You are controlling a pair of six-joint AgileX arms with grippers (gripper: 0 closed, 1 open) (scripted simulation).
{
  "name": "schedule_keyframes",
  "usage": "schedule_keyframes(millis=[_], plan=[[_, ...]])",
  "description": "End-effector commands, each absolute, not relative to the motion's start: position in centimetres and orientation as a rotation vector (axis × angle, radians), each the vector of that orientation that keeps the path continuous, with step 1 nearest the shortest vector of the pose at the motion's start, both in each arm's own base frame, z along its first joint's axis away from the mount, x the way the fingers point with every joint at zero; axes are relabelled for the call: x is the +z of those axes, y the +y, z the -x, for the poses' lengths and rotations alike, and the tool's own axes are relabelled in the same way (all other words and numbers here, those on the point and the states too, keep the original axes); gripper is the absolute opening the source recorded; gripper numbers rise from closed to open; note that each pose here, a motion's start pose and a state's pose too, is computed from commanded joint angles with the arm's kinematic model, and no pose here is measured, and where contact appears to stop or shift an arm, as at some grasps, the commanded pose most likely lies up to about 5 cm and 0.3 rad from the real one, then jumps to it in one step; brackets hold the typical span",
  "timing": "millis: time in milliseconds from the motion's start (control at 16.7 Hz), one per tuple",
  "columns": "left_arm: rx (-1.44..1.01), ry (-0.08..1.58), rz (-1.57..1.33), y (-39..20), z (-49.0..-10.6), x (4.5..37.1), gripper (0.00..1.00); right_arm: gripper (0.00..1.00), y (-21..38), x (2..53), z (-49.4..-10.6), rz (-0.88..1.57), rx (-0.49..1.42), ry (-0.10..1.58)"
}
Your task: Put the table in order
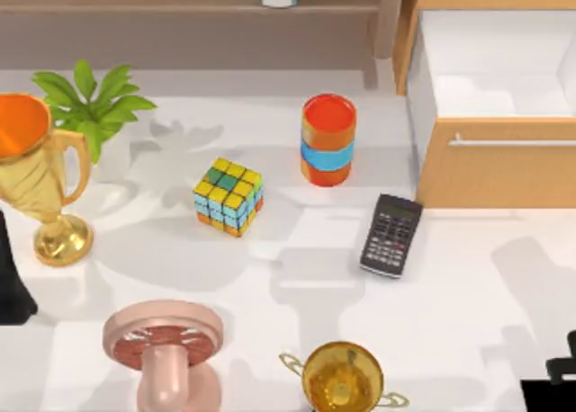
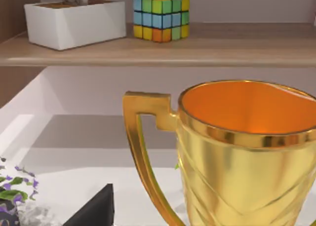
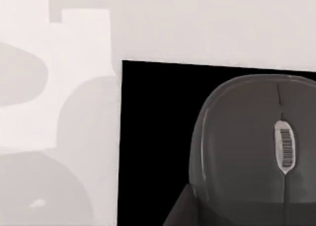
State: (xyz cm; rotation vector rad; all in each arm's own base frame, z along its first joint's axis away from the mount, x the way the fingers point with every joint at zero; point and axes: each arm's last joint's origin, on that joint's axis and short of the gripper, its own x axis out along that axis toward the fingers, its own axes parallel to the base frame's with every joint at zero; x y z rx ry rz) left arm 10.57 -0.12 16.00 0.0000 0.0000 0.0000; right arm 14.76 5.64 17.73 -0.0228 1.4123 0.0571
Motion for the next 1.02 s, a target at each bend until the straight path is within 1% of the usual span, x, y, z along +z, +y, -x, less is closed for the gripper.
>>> schedule_keyframes(millis=[300,1020], plan=[[0.0,0.0,0.0,-0.1,-10.6,16.0,1.0,0.0,5.0,15.3,-12.6,0.015,0.012,1.467],[0.0,0.0,0.0,-0.1,-10.6,16.0,1.0,0.0,5.1,15.7,-12.9,0.004,0.015,1.445]])
